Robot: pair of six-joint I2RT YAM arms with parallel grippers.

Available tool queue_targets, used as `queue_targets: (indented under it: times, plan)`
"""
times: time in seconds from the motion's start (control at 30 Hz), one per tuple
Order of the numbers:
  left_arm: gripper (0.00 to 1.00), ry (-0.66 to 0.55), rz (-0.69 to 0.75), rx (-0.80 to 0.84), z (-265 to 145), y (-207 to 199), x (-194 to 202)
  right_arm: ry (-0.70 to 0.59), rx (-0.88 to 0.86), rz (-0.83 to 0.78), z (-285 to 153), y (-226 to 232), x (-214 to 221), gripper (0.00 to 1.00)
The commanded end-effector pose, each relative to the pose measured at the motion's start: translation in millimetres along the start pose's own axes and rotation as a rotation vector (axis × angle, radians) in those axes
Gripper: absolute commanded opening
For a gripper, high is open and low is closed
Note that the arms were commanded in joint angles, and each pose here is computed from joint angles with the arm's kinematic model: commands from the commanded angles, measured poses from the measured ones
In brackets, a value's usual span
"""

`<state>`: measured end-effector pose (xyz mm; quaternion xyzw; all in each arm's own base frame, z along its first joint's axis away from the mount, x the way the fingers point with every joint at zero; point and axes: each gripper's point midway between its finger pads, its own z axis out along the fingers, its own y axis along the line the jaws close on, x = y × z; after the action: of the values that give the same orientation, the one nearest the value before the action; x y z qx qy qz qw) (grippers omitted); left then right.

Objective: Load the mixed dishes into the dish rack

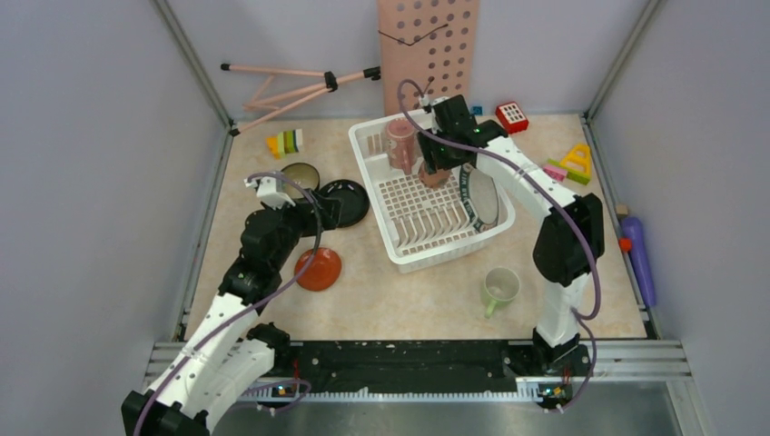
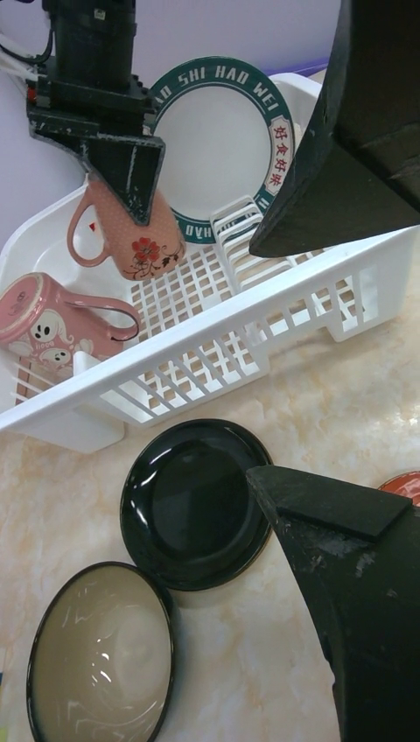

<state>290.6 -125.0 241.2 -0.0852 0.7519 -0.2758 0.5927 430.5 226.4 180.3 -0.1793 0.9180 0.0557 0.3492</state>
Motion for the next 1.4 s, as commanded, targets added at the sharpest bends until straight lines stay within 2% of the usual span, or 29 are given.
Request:
queue_targets:
  times: [0.0, 0.27, 0.73, 1.2, 1.27, 1.37]
  plan:
    - [0.93, -0.038, 0.0, 0.052, 2, -11, -9, -0.19, 0.079, -0.074, -9, -1, -62, 0.0]
    - [0.92, -0.005, 0.033, 0.084, 0, -14, -1, -0.078, 0.254, -0.118, 21, -22, -53, 0.0]
    - [0.92, 0.03, 0.034, 0.104, -1, -13, 12, 0.04, 0.303, -0.005, 46, -28, -19, 0.0]
    - [0.92, 0.036, 0.031, 0.12, -4, -14, 15, 0.163, 0.185, -0.04, 40, -11, 6, 0.0]
    - [0.92, 0.038, 0.03, 0.121, -3, -14, 15, 0.169, 0.188, -0.051, 40, -12, 6, 0.05]
    - [0.92, 0.04, 0.027, 0.122, -3, -15, 16, 0.187, 0.194, -0.06, 44, -12, 9, 0.19]
